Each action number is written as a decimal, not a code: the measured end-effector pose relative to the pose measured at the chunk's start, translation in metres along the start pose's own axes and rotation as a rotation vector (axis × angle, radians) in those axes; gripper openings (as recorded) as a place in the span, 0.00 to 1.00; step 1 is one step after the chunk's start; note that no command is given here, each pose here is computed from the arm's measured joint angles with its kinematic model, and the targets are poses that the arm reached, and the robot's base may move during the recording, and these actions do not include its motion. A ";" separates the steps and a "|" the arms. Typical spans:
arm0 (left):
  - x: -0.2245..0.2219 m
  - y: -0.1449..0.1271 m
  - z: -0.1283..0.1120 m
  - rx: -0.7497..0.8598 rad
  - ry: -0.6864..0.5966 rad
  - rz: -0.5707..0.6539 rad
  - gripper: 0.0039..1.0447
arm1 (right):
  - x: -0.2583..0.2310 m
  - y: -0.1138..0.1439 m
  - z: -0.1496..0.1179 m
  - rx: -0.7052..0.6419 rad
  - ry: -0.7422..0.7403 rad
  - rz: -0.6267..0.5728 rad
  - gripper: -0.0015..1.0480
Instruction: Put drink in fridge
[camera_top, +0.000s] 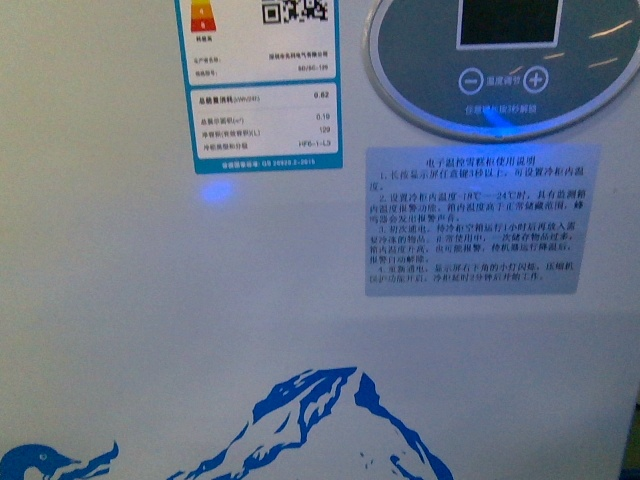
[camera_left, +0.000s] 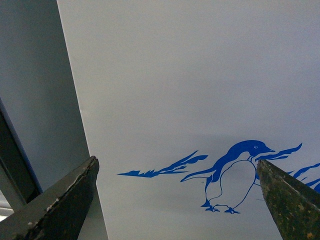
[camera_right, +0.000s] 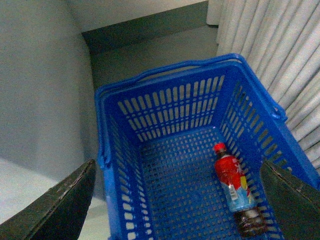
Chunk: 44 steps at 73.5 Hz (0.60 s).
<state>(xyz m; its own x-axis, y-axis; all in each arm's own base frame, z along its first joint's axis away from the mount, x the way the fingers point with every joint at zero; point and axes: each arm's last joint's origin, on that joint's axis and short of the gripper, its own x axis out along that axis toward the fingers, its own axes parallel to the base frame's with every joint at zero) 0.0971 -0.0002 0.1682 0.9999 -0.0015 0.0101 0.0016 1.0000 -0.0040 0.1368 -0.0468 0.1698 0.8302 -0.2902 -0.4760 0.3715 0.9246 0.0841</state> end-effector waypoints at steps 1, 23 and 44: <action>0.000 0.000 0.000 0.000 0.000 0.000 0.92 | 0.003 -0.002 0.002 -0.001 0.001 -0.004 0.93; 0.000 0.000 0.000 0.000 0.001 -0.001 0.92 | 0.100 -0.055 0.005 -0.103 0.226 -0.097 0.93; 0.000 0.000 0.000 0.000 0.000 0.000 0.92 | 0.181 -0.053 -0.045 -0.284 0.441 -0.170 0.93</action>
<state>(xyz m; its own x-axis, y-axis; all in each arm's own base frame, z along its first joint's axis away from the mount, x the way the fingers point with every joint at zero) 0.0971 -0.0002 0.1682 0.9999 -0.0015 0.0101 0.0016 1.0000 -0.0040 0.2491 -0.1377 0.0399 0.4930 -0.3667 -0.7890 0.3077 0.9217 -0.2361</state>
